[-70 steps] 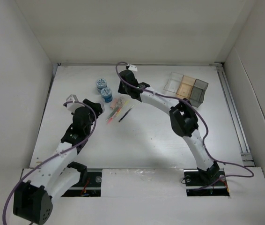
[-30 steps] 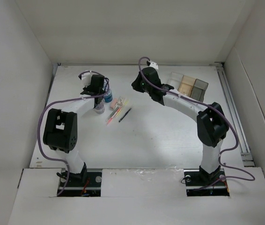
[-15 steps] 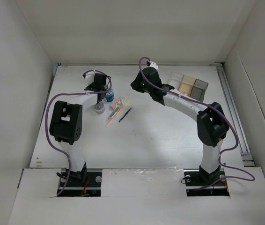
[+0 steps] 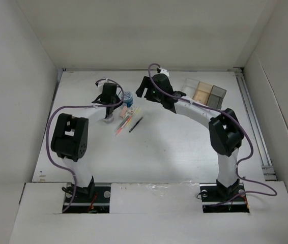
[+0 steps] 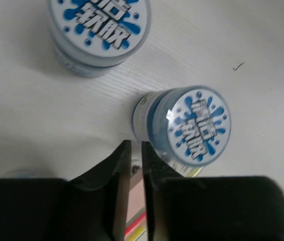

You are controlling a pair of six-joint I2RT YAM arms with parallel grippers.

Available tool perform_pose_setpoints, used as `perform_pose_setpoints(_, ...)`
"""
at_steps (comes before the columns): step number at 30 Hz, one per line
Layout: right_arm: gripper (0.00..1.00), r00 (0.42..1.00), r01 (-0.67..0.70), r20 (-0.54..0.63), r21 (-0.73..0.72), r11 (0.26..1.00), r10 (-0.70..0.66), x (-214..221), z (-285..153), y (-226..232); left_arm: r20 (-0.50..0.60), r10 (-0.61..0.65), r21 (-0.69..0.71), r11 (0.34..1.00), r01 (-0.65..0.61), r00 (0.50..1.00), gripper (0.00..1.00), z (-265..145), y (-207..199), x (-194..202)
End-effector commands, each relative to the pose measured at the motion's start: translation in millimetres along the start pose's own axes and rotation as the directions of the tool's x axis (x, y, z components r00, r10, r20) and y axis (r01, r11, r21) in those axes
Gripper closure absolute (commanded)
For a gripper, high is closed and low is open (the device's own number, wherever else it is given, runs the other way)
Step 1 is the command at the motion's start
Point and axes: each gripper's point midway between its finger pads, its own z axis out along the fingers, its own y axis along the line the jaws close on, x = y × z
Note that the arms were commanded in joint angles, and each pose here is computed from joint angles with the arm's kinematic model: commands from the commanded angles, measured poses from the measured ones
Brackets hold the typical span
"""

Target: Sort the stationery into containers

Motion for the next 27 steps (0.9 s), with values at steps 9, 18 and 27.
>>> perform_pose_setpoints(9,0.02,0.99,0.129,-0.07,0.049,0.99,-0.125,18.6,63.1,28.4,0.235,-0.177,0.217,0.968,0.125,0.956,0.67,-118.4,11.8,-39.2)
perform_pose_setpoints(18,0.0,0.979,0.194,-0.085,0.093,0.977,-0.186,34.4,95.6,45.0,0.223,-0.221,0.379,0.917,0.124,0.949,0.56,-164.9,9.3,-25.0)
perform_pose_setpoints(27,0.11,0.976,0.206,-0.091,0.113,0.972,-0.196,53.1,112.5,36.6,0.239,-0.212,0.425,0.901,0.094,0.948,0.45,-183.0,5.9,-27.4)
